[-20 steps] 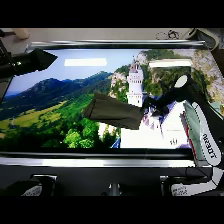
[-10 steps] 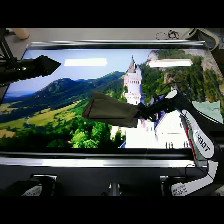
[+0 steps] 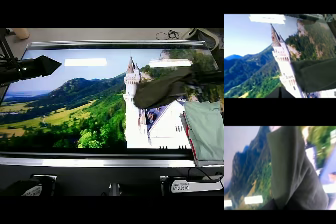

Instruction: Fold the shirts.

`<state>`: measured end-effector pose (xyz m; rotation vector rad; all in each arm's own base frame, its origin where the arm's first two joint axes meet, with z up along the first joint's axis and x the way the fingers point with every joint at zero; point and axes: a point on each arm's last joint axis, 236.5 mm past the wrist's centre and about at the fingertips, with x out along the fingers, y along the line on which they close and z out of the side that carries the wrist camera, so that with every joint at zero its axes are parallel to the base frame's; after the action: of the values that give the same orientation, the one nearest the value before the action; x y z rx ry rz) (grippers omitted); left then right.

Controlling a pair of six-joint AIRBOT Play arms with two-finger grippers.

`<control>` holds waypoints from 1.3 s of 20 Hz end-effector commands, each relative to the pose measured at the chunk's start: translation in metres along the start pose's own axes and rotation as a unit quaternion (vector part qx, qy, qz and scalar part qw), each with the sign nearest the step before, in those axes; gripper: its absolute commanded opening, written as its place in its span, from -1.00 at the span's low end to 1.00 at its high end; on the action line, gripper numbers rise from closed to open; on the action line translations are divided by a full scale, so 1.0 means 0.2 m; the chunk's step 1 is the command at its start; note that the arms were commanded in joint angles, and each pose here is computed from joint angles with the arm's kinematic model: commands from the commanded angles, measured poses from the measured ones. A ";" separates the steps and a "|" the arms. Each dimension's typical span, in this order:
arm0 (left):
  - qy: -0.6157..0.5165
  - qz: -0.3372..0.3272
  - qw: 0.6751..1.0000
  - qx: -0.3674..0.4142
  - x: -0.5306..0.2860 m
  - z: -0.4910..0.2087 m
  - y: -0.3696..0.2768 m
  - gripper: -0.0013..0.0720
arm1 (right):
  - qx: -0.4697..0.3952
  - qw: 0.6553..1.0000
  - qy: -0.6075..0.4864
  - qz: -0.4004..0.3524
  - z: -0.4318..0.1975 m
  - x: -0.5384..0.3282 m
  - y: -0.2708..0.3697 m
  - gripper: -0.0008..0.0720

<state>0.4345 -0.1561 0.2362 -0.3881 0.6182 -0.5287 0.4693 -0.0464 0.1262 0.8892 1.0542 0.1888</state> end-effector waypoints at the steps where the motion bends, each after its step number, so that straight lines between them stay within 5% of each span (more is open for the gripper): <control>1: -0.002 0.001 1.000 0.007 0.00 0.00 0.00 -0.89 | 0.073 0.994 -0.065 -0.039 0.09 -0.54 -0.23 -0.92; 8: -0.004 0.001 1.000 0.016 0.00 0.01 0.00 -0.89 | 0.155 0.982 -0.079 -0.076 -0.17 -1.02 -0.45 -0.91; 12: -0.004 0.002 1.000 0.021 0.00 0.01 0.01 -0.89 | 0.187 0.958 -0.100 -0.191 -0.28 -1.18 -0.64 -0.91; 20: -0.008 0.009 1.000 0.016 0.06 0.02 0.06 -0.89 | 0.302 0.900 0.071 -0.306 -0.98 -0.95 -1.08 -0.91; 26: -0.012 0.009 1.000 0.017 0.06 0.03 0.06 -0.89 | 0.301 0.881 0.072 -0.358 -1.04 -0.92 -1.29 -0.91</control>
<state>0.4496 -0.1527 0.2285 -0.3567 0.5936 -0.5165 0.1505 -0.1896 0.0423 1.0234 1.5237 -0.6852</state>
